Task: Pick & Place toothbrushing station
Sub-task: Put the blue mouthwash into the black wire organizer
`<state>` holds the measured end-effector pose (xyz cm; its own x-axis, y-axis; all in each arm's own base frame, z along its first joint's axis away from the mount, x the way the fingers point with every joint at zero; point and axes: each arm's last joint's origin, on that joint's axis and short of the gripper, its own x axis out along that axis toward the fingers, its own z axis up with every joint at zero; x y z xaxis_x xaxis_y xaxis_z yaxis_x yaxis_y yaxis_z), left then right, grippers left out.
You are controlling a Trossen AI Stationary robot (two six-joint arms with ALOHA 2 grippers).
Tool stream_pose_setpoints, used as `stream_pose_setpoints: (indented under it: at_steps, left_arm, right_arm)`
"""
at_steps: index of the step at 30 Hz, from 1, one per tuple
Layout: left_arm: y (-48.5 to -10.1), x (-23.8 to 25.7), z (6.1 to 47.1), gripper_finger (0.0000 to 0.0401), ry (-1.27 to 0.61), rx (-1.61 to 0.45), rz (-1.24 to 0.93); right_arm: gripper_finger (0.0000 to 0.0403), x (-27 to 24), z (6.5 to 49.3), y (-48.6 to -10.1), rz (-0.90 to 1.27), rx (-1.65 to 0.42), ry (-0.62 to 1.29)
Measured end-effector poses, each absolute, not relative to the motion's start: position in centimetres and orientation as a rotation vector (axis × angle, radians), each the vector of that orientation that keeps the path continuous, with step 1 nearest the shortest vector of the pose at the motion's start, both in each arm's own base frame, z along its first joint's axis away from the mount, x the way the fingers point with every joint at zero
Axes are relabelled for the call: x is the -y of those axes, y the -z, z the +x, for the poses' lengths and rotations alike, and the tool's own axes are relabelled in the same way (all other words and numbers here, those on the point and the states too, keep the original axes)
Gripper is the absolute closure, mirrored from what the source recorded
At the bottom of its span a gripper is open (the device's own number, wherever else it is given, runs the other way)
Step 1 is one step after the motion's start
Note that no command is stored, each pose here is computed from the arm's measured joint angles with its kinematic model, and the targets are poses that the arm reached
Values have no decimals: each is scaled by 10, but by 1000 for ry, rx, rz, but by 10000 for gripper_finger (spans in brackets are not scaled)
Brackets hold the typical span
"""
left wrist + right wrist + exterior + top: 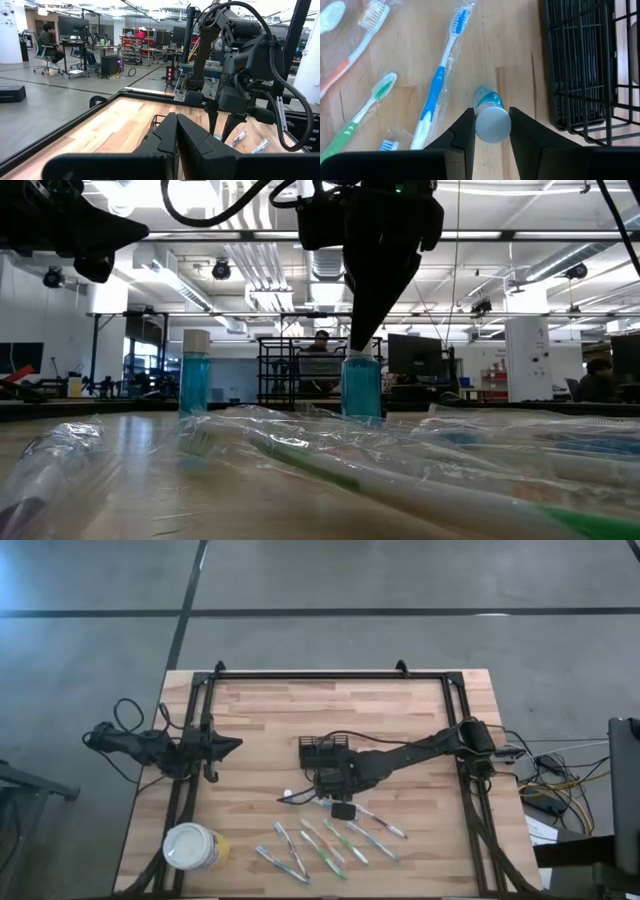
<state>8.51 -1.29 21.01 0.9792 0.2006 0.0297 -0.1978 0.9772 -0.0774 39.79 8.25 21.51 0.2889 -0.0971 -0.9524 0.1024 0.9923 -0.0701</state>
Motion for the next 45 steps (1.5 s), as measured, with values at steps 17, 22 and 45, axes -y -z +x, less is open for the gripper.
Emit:
stream_pose_setpoints:
  at_steps: [17, 22, 45]
  left_arm:
    - [-210, 13, 85, 387, -197, 34, -71]
    - [-210, 13, 85, 387, -198, 32, -71]
    - [-209, 13, 85, 387, -203, 30, -68]
  right_arm:
    - [317, -71, 335, -320, -65, -752, -31]
    - [317, -60, 286, -330, -46, -513, -56]
    - [317, -22, 131, -234, 151, 83, 37]
